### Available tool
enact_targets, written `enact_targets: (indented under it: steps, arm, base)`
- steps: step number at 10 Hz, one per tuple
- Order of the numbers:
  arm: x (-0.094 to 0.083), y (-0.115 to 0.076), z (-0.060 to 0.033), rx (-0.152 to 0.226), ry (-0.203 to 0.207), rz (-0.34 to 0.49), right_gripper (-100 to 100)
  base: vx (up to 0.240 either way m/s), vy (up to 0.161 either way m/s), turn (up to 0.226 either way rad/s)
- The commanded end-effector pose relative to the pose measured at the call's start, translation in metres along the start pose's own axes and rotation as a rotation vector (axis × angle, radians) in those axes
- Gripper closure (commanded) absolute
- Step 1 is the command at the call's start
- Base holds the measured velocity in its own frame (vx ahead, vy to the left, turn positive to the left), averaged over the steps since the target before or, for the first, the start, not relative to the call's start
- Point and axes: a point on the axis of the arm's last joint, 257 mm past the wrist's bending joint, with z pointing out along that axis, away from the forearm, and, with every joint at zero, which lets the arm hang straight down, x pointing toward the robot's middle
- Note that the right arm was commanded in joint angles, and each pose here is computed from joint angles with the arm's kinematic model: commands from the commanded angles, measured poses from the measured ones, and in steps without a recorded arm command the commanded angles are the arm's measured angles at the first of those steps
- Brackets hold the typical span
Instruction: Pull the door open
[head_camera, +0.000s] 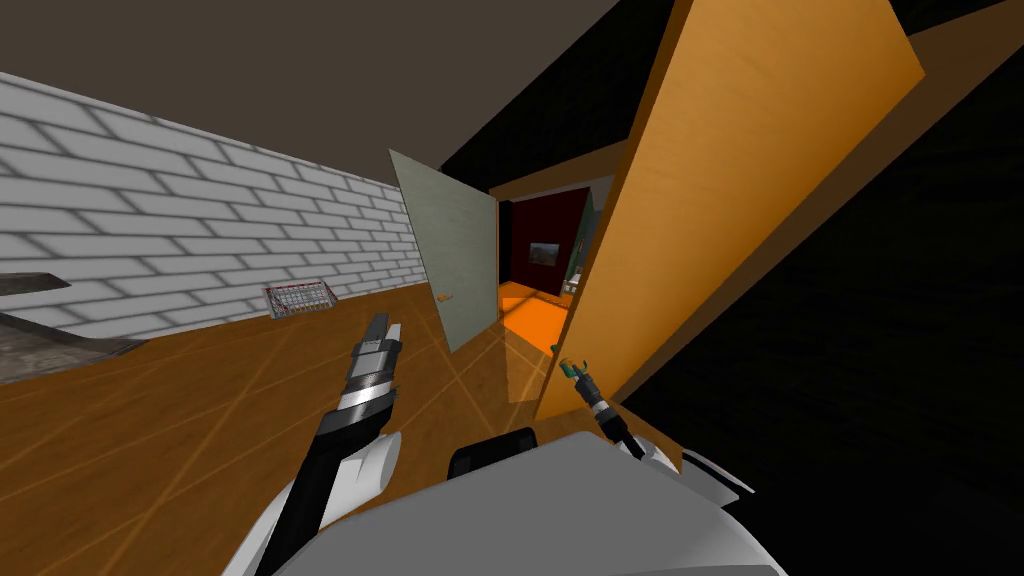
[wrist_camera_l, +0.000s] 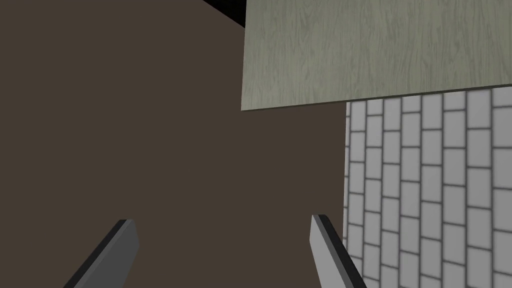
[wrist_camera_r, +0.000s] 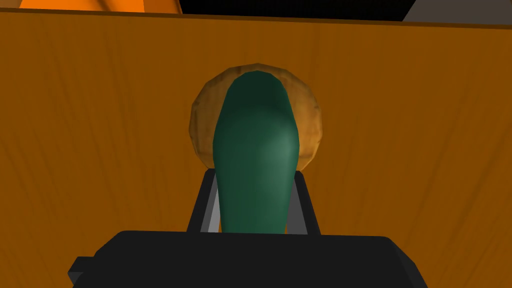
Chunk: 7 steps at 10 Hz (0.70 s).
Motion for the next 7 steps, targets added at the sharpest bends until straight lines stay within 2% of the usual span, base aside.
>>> enact_targets:
  steps: [1, 3, 4, 5, 6, 7]
  arm:
    - [-0.001, -0.001, -0.0103, 0.005, 0.007, 0.000, 100]
    - [-0.003, 0.000, -0.0236, 0.004, 0.019, -0.001, 100]
    - [-0.003, 0.000, -0.0236, 0.004, 0.019, -0.001, 100]
    - [-0.004, 0.000, -0.0320, 0.004, 0.027, -0.001, 100]
    - [-0.004, 0.000, -0.0320, 0.004, 0.027, -0.001, 100]
    - [-0.005, 0.001, -0.0376, 0.003, 0.032, -0.001, 100]
  base:
    - [-0.164, -0.077, 0.103]
    - [-0.192, -0.063, 0.179]
    - [-0.132, -0.050, 0.050]
    - [-0.131, -0.044, 0.128]
    - [-0.115, -0.040, 0.074]
    - [-0.117, -0.030, 0.092]
